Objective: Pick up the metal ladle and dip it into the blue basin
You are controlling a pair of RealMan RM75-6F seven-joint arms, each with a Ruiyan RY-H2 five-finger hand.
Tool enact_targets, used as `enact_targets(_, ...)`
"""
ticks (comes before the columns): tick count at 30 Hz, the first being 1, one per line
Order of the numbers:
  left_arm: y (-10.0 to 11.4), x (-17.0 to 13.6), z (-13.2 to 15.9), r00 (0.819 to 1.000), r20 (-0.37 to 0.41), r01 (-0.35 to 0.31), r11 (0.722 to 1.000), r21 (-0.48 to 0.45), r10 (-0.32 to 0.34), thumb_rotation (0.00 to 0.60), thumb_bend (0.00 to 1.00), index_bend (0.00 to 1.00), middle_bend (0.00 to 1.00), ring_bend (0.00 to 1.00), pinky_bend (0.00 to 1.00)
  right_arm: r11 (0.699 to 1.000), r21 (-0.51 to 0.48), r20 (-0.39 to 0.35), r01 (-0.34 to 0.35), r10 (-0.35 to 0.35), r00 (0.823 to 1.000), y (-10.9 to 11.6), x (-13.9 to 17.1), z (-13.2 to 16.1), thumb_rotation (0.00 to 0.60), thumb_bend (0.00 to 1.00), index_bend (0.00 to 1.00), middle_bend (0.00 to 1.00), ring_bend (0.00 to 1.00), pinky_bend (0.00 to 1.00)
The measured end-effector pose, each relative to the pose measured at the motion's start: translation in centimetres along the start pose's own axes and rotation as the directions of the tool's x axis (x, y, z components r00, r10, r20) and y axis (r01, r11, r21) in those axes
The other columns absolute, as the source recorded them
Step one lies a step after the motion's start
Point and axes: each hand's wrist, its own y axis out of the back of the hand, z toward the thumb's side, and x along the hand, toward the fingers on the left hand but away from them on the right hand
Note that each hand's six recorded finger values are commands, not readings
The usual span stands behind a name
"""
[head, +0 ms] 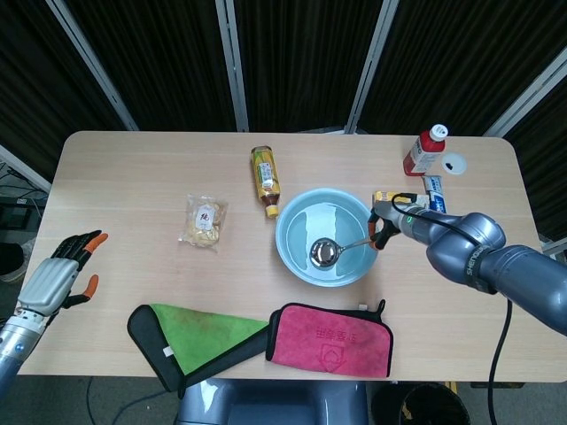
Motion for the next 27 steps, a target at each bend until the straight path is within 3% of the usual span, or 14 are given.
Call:
enact_targets(10,-0.2,0.3,-0.5,0.999,-0.034,0.002,1.0,0.016,-0.001,0.6,0.59,0.0,0.0,0.0,0.0,1.0,0.001,0.005,-0.013,0.013,1.0,0.1,-3.0,-0.4,0.6,0.46,0.64,0.02,0.0,0.0)
enact_targets(21,0.2,0.3,-0.7,0.999,-0.032,0.001,1.0,-0.011,-0.002,0.6,0.59,0.0,0.0,0.0,0.0,0.997,0.011,0.006,-0.077,0.077,0.997,-2.2,-4.5,-0.8,0.6,0.46,0.64,0.02,0.0,0.0)
enact_targets(27,0.5,0.1,-0.9,1.0,-0.024,-0.002,1.0,-0.018,0.002,0.6,0.59,0.0,0.0,0.0,0.0,0.997,0.012,0.0,-0.079,0.079,0.997,-2.5,-4.5,-0.3,0.6,0.46,0.64,0.02,0.0,0.0)
